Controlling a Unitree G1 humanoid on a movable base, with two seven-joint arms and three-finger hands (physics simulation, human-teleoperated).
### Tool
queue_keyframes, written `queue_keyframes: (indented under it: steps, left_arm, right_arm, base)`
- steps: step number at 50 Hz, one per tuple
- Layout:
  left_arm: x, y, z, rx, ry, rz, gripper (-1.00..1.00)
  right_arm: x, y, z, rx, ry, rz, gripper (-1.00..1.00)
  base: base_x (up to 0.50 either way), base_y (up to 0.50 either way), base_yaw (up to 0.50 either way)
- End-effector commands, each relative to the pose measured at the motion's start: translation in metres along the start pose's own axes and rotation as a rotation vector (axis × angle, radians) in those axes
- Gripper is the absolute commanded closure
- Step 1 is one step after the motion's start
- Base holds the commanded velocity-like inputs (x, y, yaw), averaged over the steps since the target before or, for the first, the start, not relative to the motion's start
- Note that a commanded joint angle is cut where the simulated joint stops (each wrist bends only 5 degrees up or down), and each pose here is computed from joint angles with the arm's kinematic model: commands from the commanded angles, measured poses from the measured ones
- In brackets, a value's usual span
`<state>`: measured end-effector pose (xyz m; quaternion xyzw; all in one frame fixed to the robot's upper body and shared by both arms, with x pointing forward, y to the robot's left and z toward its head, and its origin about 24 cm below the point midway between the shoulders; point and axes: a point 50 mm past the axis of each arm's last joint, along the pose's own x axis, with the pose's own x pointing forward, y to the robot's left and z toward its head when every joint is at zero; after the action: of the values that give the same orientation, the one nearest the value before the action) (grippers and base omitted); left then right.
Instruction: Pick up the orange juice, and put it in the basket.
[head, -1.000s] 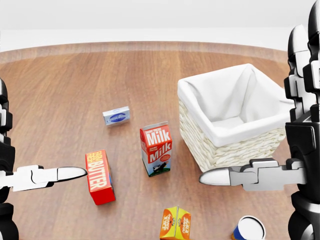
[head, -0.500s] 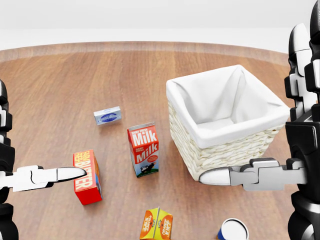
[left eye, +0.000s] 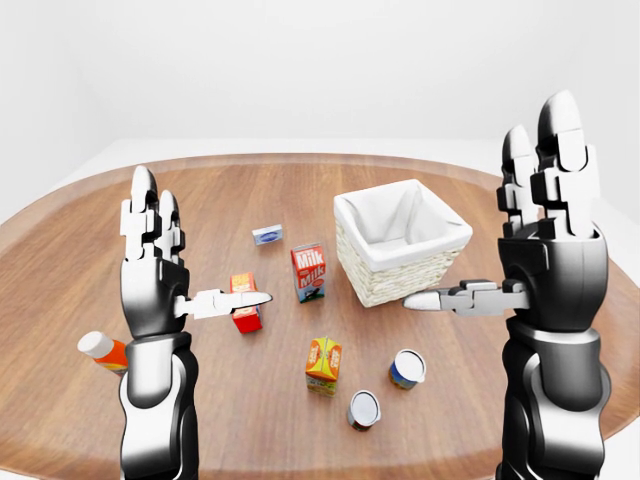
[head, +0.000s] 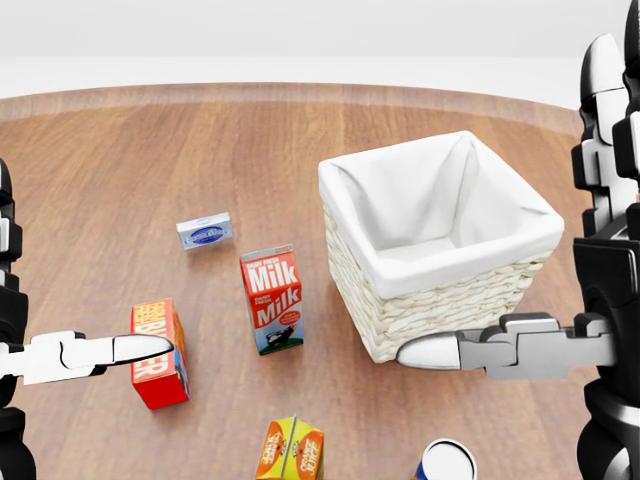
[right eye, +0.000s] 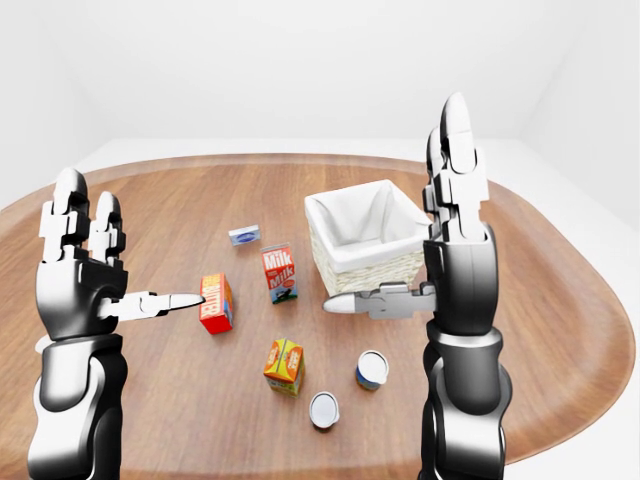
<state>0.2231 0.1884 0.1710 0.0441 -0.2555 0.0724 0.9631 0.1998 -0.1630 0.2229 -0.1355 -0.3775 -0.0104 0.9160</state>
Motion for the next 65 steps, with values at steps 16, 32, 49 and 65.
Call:
queue_keyframes:
  steps: [16, 32, 49, 65]
  left_arm:
    - [0.000, 0.000, 0.000, 0.000, -0.001, 0.000, -1.00]
    - [-0.001, 0.000, 0.006, -0.001, -0.024, 0.001, -1.00]
    - [0.001, 0.000, 0.000, -0.001, 0.001, 0.000, -1.00]
    - [0.001, 0.001, -0.005, -0.002, 0.020, 0.001, -1.00]
  right_arm:
    - [0.002, 0.009, 0.005, -0.078, -0.016, 0.074, -1.00]
    - [0.004, 0.018, 0.010, -0.259, -0.026, 0.146, -1.00]
    - [0.002, 0.026, 0.007, -0.451, 0.028, 0.227, -1.00]
    - [-0.013, 0.046, -0.012, -0.508, 0.160, 0.346, -1.00]
  base:
    - [0.01, 0.00, 0.00]
    - [0.00, 0.00, 0.00]
    - [0.00, 0.00, 0.00]
    - [0.00, 0.00, 0.00]
